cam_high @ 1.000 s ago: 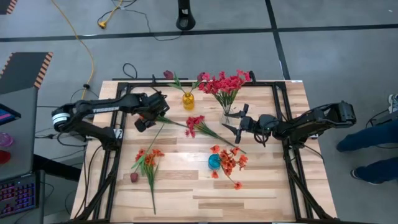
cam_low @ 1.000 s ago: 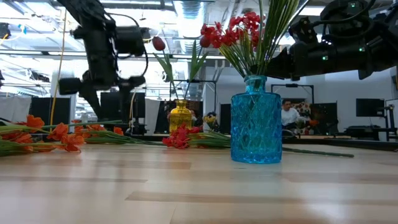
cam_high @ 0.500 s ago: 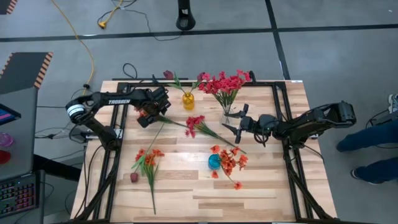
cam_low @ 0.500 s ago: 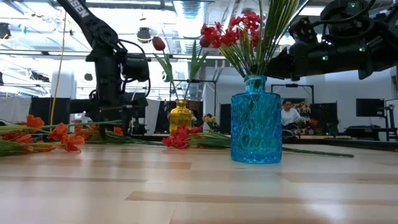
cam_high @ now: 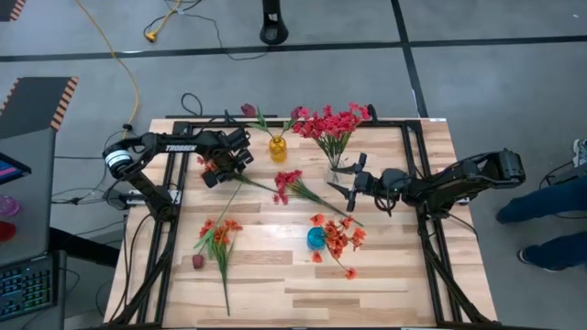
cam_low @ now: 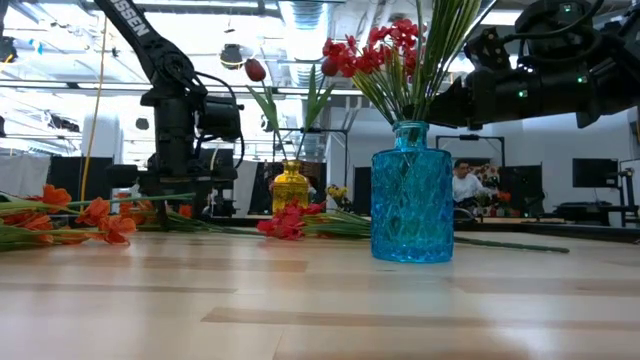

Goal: Sort flowers into vase by color
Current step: Put the top orange flowers into the blue vase

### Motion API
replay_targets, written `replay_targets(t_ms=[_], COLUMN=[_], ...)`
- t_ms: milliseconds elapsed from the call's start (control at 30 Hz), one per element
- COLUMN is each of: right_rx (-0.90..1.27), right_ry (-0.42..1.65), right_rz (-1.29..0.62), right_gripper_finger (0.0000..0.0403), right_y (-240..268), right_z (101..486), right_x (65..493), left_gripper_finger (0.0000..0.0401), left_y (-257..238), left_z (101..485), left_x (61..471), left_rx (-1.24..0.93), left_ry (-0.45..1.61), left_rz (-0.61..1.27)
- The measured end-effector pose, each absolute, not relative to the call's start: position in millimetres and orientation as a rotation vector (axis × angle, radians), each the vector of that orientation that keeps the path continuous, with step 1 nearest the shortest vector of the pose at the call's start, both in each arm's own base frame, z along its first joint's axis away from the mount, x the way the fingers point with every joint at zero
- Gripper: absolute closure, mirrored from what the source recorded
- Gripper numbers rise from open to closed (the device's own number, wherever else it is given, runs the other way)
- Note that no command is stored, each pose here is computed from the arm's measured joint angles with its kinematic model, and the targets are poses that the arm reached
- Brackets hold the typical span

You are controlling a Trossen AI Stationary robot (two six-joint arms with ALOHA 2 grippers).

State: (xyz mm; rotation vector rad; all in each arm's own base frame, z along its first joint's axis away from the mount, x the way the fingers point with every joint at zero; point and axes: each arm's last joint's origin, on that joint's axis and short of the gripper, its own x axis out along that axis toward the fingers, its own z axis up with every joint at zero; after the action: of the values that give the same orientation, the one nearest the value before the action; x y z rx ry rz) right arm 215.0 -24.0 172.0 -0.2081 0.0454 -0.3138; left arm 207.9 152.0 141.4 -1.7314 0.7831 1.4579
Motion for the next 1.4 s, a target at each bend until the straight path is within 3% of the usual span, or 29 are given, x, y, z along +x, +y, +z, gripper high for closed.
replay_targets(t_ms=[300, 533, 833, 1400], right_rx=[-0.206, -0.206, -0.210, -0.213], right_ry=[0.045, 0.046, 0.077, 0.098], right_rz=[-0.314, -0.314, -0.310, -0.308], right_gripper_finger=[0.0168, 0.0168, 0.0168, 0.0168], right_y=[-24, -24, -24, -24], right_z=[172, 172, 169, 167], right_x=[215, 215, 215, 215], left_gripper_finger=[0.0340, 0.0392, 0.0394, 0.0394], left_y=[151, 152, 152, 121], left_z=[141, 141, 152, 249], left_x=[208, 208, 207, 174], left_rx=[-1.666, -1.645, -1.545, -1.189], left_ry=[0.837, 0.845, 0.811, 0.358], left_rz=[1.408, 1.385, 1.341, 1.264])
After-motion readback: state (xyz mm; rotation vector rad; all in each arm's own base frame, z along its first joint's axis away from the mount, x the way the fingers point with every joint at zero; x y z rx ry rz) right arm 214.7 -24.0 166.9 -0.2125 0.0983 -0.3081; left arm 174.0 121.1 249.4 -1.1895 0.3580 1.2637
